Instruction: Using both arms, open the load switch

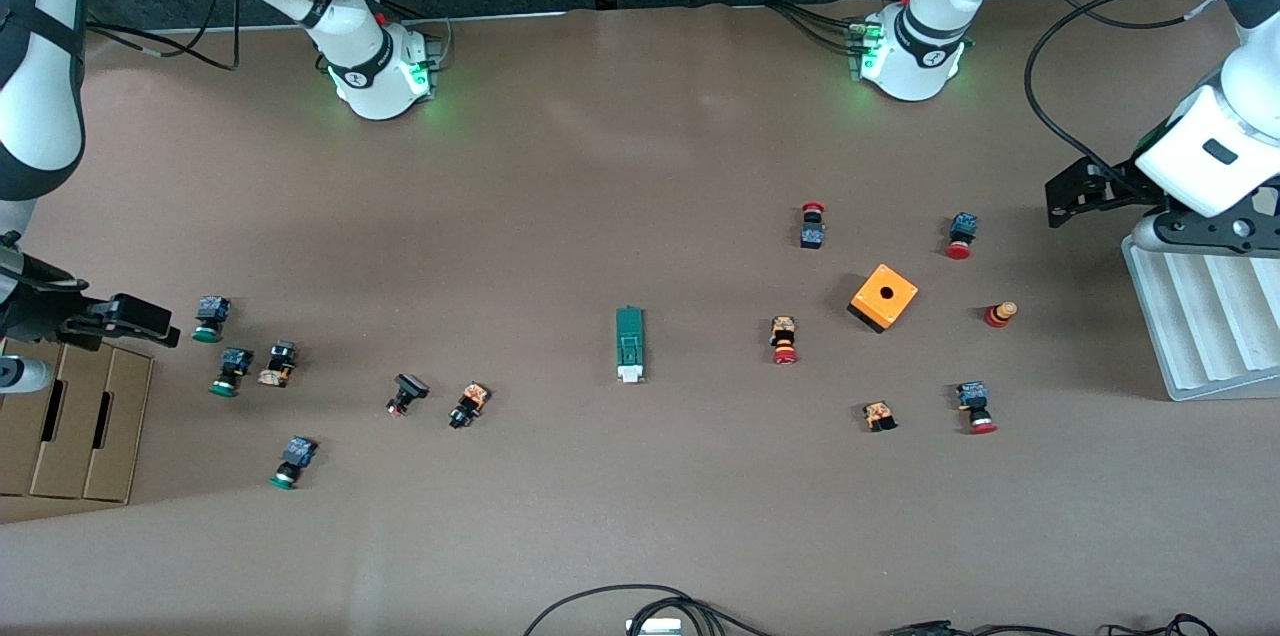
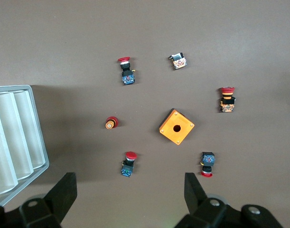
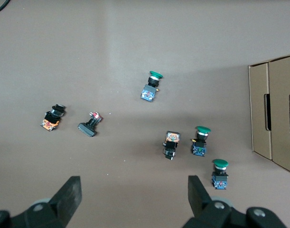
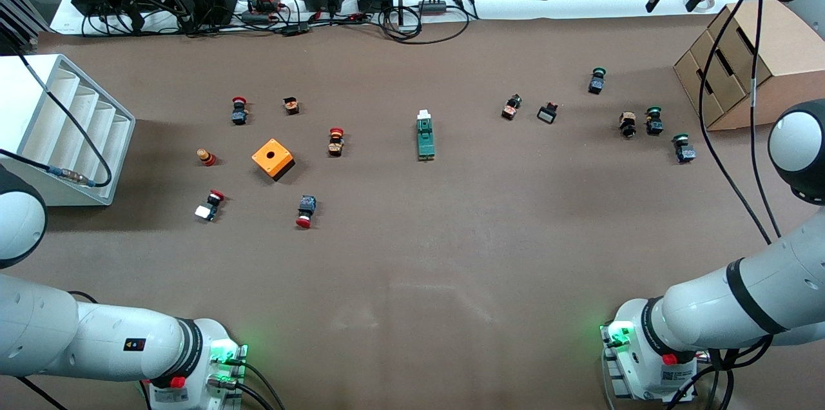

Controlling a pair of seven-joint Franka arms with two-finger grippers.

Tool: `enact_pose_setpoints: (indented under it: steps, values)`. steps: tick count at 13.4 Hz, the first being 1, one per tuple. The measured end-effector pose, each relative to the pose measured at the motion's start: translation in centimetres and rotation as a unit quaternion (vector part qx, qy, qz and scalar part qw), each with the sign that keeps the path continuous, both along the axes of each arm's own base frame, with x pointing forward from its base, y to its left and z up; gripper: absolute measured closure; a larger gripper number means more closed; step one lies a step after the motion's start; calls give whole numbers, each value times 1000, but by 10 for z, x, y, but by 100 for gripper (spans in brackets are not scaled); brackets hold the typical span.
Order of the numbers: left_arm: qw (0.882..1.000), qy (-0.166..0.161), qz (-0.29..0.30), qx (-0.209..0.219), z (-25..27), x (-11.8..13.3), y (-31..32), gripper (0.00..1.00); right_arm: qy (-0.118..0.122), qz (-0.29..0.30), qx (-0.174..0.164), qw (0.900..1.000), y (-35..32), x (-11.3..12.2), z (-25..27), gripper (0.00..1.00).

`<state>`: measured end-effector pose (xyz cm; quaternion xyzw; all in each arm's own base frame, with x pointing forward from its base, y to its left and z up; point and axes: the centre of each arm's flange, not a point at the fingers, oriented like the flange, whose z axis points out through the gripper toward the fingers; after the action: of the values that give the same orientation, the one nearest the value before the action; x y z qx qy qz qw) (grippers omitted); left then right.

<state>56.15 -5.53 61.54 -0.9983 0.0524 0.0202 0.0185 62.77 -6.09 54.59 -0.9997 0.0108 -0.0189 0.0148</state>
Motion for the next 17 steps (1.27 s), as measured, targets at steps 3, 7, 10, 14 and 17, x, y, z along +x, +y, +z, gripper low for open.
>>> enact_pose_setpoints:
  steps: [3,7,10,14,17]
  values:
    - [1000,2,0,0,-1,0,0,0,-1,0,0,1000,0,0,0,0]
    - [1000,2,0,0,-1,0,0,0,-1,0,0,1000,0,0,0,0]
    - [1000,2,0,0,-1,0,0,0,-1,1,0,1000,1,0,0,0]
    - [1000,3,0,0,-1,0,0,0,-1,4,0,1000,5,1,0,0]
    - [1000,3,0,0,-1,0,0,0,-1,4,0,1000,5,1,0,0]
